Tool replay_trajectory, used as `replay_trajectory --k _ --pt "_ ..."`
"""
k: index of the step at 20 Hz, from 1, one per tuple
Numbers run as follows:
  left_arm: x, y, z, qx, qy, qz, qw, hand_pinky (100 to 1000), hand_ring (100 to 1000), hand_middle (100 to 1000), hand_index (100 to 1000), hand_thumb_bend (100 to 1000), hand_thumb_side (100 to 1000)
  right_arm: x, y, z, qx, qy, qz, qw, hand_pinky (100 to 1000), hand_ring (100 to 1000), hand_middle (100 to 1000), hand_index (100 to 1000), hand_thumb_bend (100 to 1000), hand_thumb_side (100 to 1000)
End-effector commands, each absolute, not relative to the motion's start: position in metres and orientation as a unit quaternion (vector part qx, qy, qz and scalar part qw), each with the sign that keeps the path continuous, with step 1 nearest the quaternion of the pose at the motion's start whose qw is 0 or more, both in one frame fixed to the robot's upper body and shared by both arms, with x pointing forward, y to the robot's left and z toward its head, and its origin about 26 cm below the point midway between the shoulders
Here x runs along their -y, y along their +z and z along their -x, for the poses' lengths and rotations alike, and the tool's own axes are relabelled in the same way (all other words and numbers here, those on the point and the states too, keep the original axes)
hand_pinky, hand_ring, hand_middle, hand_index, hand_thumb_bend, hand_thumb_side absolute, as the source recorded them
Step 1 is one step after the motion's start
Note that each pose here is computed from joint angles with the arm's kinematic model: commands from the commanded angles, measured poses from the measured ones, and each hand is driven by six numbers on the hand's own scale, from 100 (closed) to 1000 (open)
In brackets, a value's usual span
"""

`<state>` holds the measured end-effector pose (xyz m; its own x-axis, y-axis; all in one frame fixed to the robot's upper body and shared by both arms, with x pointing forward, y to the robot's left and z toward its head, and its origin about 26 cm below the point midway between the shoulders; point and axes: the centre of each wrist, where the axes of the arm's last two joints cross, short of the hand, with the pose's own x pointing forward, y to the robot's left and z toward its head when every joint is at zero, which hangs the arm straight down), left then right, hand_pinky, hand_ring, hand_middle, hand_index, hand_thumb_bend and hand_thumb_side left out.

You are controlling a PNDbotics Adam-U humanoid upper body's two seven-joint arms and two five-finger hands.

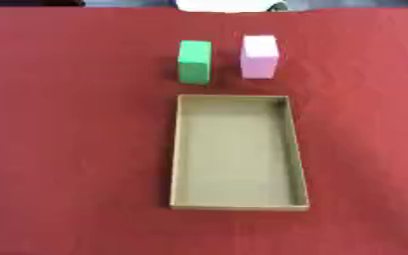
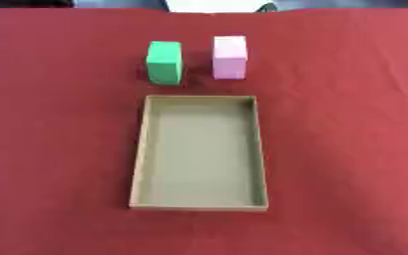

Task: Pick up objects on the table and place them in the box.

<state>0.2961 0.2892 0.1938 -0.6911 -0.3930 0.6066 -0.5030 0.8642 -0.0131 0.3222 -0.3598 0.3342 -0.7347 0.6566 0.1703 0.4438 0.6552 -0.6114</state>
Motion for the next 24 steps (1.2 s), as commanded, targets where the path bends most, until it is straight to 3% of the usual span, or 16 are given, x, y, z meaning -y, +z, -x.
replay_trajectory --k 1,12,24 --pt "-0.291 0.202 -0.294 0.92 0.076 -0.249 0.292 729 730 628 800 255 684 0.364 0.354 -0.318 0.88 0.295 0.332 0.167 755 678 598 852 100 1000" --pt "-0.29 0.202 -0.295 0.921 0.07 -0.244 0.295 729 730 628 799 251 684 0.369 0.377 -0.334 0.839 0.362 0.373 0.159 780 724 638 870 100 1000" --pt "-0.29 0.202 -0.294 0.921 0.065 -0.243 0.298 729 730 629 799 246 684 0.399 0.372 -0.369 0.719 0.49 0.459 0.177 815 789 724 898 100 1000"
